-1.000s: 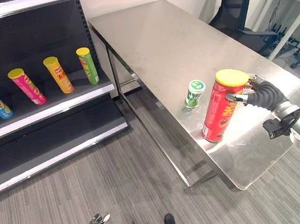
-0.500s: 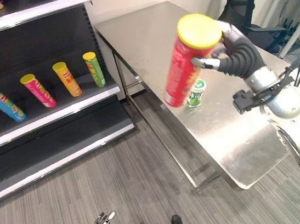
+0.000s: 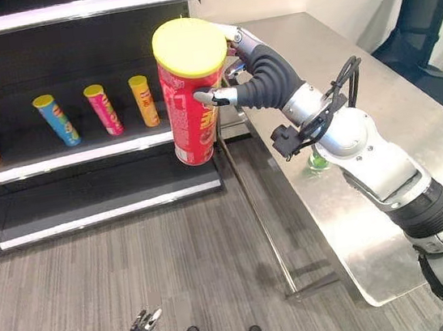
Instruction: Put the goods on the table back onto the shelves and tidy them up.
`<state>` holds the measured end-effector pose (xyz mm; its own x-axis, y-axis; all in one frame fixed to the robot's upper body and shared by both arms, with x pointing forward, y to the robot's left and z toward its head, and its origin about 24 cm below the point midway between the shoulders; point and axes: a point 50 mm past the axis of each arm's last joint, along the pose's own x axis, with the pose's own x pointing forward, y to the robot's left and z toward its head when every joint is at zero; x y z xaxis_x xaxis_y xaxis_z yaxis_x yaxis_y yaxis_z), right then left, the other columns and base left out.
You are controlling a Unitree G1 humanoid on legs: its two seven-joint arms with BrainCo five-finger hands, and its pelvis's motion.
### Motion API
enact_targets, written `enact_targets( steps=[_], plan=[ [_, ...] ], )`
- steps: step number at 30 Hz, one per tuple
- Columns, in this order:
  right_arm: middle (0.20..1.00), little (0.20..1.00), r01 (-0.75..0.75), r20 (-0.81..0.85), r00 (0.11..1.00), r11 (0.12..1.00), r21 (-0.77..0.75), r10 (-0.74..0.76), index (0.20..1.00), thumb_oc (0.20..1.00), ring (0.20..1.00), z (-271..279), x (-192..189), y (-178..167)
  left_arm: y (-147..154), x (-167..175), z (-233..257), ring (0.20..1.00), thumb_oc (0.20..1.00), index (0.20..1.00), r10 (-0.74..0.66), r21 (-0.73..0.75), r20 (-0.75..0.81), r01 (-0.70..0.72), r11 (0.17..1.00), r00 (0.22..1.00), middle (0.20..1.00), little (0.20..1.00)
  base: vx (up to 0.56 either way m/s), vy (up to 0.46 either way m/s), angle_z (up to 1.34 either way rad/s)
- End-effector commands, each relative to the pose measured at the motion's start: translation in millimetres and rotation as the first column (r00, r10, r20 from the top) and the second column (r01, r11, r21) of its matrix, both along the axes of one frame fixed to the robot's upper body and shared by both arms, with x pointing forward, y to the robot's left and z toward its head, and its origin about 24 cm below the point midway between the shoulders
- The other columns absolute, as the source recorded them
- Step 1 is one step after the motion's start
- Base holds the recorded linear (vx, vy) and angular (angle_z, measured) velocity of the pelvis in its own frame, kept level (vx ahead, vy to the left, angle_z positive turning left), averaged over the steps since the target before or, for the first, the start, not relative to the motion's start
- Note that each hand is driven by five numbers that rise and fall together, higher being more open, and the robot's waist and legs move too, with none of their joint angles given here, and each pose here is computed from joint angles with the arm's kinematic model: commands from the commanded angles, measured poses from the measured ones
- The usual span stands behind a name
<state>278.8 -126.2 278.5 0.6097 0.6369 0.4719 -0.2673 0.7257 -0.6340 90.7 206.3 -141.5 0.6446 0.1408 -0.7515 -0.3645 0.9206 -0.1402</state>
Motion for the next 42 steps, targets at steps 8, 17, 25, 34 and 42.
enact_targets(
  steps=[8, 17, 25, 34, 42],
  plan=[
    [0.200, 0.200, -0.012, 0.124, 0.992, 0.998, 0.054, 0.005, 0.200, 0.200, 0.200, 16.5, -13.4, 1.6, 8.4, 5.4, 4.0, 1.000, 1.000, 1.000, -0.123, 0.042, 0.007, 0.123, 0.992, 0.992, 1.000, 1.000, -0.02, 0.140, 0.34],
    [0.200, 0.200, 0.038, 0.155, 0.987, 0.998, 0.057, -0.047, 0.200, 0.200, 0.200, 17.0, -11.1, -0.3, 27.0, 30.2, 18.4, 1.000, 1.000, 1.000, -0.157, 0.123, 0.074, 0.148, 0.981, 0.985, 1.000, 1.000, 0.03, 0.376, 0.09],
    [0.200, 0.200, 0.009, 0.169, 0.986, 1.000, 0.022, -0.012, 0.200, 0.200, 0.200, 19.0, -9.3, 14.0, 47.7, 5.0, 12.9, 1.000, 1.000, 1.000, -0.075, 0.144, -0.004, 0.074, 0.987, 0.997, 1.000, 1.000, -0.03, 0.336, -0.27],
    [0.200, 0.200, 0.070, 0.239, 0.970, 0.995, -0.074, -0.051, 0.200, 0.200, 0.200, 33.6, -8.5, 11.6, 28.3, 12.8, 5.3, 1.000, 1.000, 1.000, -0.137, 0.101, -0.035, 0.140, 0.985, 0.990, 1.000, 1.000, 0.09, 0.046, 0.50],
    [0.200, 0.200, -0.016, 0.242, 0.969, 0.994, -0.105, 0.041, 0.200, 0.200, 0.200, 38.5, -8.3, 37.1, 16.6, 36.9, 16.0, 1.000, 1.000, 1.000, -0.185, 0.097, 0.058, 0.179, 0.979, 0.981, 1.000, 1.000, 0.13, -0.083, 0.19]
  ],
)
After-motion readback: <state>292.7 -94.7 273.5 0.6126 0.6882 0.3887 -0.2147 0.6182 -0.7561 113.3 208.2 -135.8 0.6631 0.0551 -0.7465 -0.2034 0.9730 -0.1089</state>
